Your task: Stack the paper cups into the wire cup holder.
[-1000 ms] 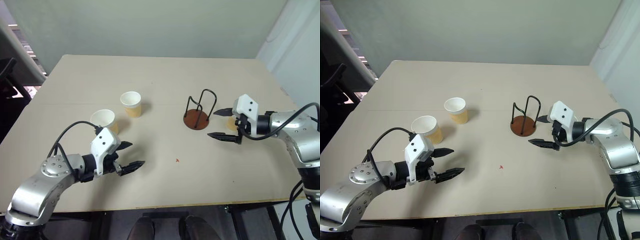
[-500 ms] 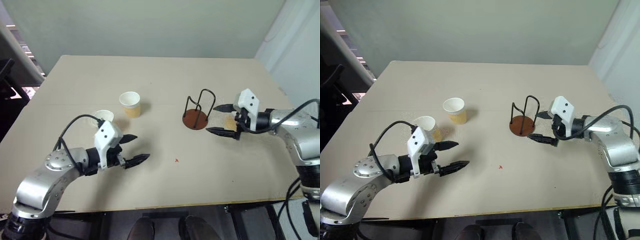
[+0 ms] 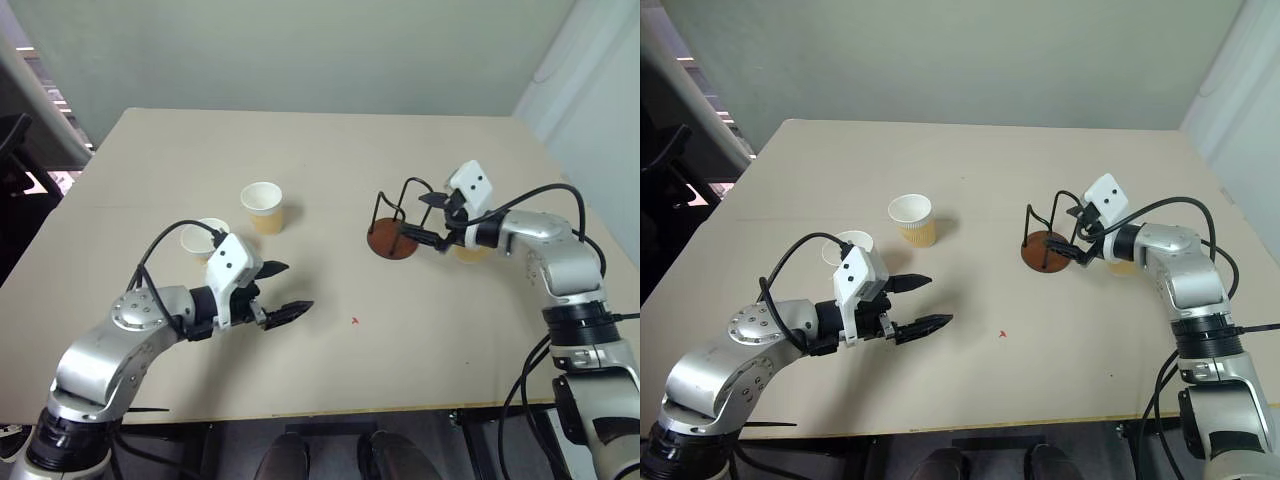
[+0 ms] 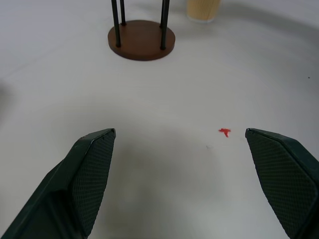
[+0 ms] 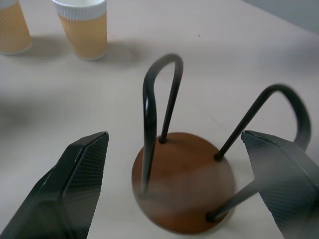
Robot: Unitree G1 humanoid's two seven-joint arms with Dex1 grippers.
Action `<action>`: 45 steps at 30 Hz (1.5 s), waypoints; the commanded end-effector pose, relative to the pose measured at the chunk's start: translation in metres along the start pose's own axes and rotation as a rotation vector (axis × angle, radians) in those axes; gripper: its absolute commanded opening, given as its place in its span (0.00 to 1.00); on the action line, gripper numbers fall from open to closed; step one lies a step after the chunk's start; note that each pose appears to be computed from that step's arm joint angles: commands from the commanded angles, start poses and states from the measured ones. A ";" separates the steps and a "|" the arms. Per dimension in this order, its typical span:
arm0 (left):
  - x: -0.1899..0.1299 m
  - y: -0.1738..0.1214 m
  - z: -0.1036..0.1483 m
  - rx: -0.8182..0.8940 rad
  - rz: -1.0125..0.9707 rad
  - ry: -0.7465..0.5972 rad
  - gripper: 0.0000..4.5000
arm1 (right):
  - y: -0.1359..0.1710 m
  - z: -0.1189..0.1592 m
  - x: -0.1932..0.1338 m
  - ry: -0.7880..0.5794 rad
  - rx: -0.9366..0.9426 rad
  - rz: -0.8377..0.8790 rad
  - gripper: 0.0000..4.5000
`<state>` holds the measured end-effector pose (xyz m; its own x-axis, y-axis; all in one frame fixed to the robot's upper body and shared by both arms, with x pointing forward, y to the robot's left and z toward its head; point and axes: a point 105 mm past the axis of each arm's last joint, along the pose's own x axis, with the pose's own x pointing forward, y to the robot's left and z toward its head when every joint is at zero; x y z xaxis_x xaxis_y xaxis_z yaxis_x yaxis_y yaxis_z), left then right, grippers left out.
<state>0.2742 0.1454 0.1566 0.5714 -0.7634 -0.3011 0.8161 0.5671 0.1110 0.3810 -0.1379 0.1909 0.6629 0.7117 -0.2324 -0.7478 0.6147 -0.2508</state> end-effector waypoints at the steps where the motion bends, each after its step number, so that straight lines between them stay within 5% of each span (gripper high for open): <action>1: -0.004 0.001 0.010 0.040 0.021 -0.028 1.00 | -0.001 0.009 0.006 -0.023 -0.024 -0.007 0.85; 12: -0.010 0.003 0.011 0.048 0.020 -0.024 1.00 | 0.013 0.015 -0.001 -0.042 -0.026 0.084 0.00; 17: -0.013 -0.006 0.014 0.073 -0.076 -0.008 1.00 | 0.065 0.025 -0.030 -0.032 -0.061 0.363 0.00; 24: -0.024 -0.017 -0.012 0.154 -0.241 0.182 1.00 | 0.140 0.017 -0.037 -0.044 -0.072 0.688 0.00; 43: -0.024 -0.020 -0.015 0.173 -0.270 0.214 1.00 | 0.132 -0.021 -0.025 0.011 -0.326 0.856 0.00; 45: -0.022 -0.020 -0.014 0.175 -0.272 0.209 1.00 | 0.128 -0.016 -0.026 0.013 -0.327 0.850 0.13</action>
<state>0.2437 0.1588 0.1379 0.3054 -0.7814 -0.5442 0.9496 0.2919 0.1138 0.2657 -0.0784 0.1495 -0.1247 0.8876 -0.4434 -0.9365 -0.2529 -0.2430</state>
